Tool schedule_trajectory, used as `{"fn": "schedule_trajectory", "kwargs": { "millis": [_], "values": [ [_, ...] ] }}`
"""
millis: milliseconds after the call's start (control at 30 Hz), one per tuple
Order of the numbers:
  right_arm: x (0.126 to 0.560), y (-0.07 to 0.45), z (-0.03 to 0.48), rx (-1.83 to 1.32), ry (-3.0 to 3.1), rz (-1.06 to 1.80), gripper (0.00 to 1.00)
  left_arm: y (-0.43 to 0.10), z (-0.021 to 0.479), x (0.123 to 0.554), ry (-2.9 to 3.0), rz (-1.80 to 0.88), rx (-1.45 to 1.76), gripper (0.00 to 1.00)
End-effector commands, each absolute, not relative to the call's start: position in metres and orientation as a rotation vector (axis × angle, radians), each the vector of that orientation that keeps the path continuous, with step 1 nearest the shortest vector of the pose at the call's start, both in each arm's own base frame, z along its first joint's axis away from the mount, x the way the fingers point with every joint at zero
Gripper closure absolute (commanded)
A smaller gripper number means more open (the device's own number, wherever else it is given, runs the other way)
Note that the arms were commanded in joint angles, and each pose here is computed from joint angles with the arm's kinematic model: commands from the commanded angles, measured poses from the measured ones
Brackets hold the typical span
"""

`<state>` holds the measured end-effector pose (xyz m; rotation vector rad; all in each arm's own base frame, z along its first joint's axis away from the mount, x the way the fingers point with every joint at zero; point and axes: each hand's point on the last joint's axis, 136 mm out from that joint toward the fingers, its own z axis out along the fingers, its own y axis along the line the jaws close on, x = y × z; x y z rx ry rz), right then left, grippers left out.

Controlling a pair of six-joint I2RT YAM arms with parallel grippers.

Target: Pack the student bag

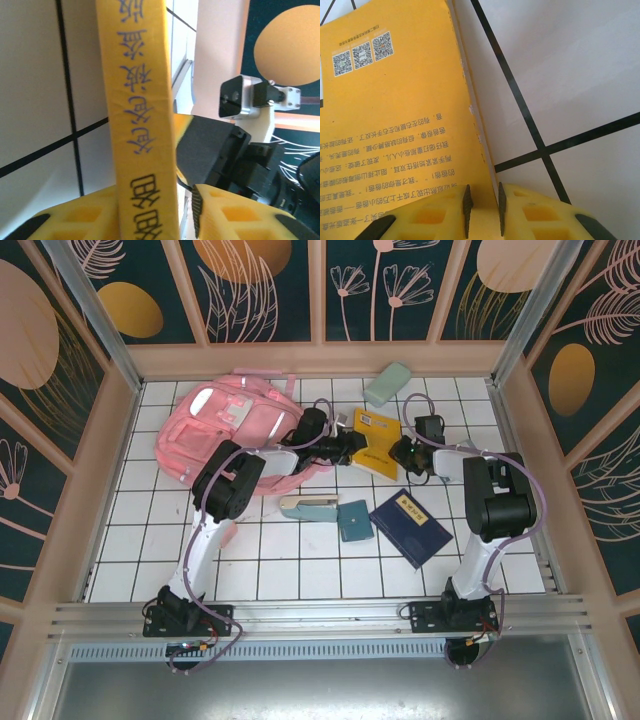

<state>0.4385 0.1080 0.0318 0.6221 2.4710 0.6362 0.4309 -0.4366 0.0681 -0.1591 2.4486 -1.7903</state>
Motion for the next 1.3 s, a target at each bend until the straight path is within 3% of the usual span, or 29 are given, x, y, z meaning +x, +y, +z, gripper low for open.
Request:
{"fn": "schedule_trajectory", "kwargs": {
  "millis": [0, 167, 567, 867, 900, 967, 1133, 1200, 1267],
  "values": [
    [0.417, 0.122, 0.025, 0.602, 2.55, 0.686, 0.72, -0.446, 0.082, 0.426, 2.427, -1.767, -0.028, 0.76],
    [0.417, 0.115, 0.043, 0.611, 2.502, 0.699, 0.55, -0.446, 0.095, 0.427, 2.399, -1.776, -0.009, 0.99],
    [0.403, 0.12, 0.125, 0.509, 2.185, 1.265, 0.25, -0.433, 0.191, 0.418, 2.125, -2.013, 0.088, 1.0],
    [0.403, 0.133, 0.173, 0.403, 1.985, 1.604, 0.2, -0.429, 0.23, 0.402, 2.03, -2.108, 0.159, 1.0],
    [0.403, 0.133, 0.177, 0.391, 1.966, 1.627, 0.21, -0.428, 0.231, 0.401, 2.026, -2.115, 0.161, 1.0],
    [0.404, 0.134, 0.182, 0.378, 1.951, 1.653, 0.38, -0.427, 0.231, 0.399, 2.028, -2.119, 0.164, 1.0],
    [0.407, 0.13, 0.183, 0.397, 1.952, 1.625, 0.97, -0.426, 0.218, 0.399, 2.107, -2.018, 0.182, 1.0],
    [0.406, 0.129, 0.181, 0.404, 1.965, 1.601, 1.0, -0.424, 0.211, 0.4, 2.15, -1.951, 0.196, 0.95],
    [0.406, 0.127, 0.18, 0.411, 1.977, 1.57, 1.0, -0.418, 0.202, 0.404, 2.207, -1.853, 0.196, 0.75]
  ]
}}
